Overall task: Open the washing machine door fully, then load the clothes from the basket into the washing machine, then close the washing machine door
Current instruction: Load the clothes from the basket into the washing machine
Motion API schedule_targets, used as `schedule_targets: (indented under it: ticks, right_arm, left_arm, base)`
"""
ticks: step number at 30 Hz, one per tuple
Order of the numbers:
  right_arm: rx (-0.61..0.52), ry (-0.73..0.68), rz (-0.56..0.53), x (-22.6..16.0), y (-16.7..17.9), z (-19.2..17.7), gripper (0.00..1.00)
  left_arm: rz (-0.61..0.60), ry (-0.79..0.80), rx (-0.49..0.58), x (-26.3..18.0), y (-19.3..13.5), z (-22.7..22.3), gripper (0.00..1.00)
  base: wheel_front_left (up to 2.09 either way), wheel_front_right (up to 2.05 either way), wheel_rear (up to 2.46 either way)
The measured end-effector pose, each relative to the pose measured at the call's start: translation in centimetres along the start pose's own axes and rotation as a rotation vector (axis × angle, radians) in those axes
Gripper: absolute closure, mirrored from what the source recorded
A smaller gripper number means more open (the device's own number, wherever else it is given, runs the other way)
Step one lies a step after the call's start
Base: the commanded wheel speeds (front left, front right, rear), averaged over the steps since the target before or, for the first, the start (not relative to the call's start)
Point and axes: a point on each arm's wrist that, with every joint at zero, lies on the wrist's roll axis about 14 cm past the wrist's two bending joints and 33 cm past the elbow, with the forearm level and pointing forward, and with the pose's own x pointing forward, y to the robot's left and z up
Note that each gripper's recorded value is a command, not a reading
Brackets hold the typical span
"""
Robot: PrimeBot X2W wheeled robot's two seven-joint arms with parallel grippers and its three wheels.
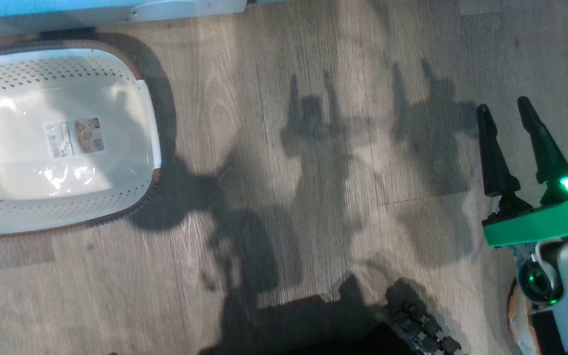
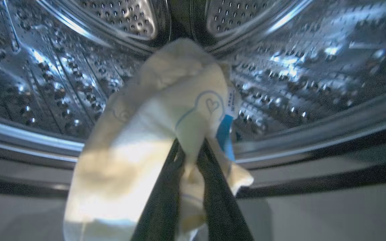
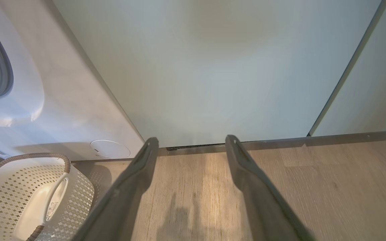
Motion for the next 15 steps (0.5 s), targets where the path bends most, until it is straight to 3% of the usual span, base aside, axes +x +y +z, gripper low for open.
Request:
schedule_targets:
  ticks: [7,15]
  right_arm:
    - [0.006,0.012,-0.006,0.2,-0.1,-0.5,0.00]
    - [-0.009,0.030,-0.011,1.0,-0.5,-1.4,0.00]
  left_arm:
    - [-0.026,-0.214,-0.117,1.2,-1.0,5.3,1.00]
    - [-0.018,-0.347,-0.152,2.8,-1.0,7.2,1.00]
  base:
    - [0.00,0.00,0.00]
    - [0.00,0.00,0.00]
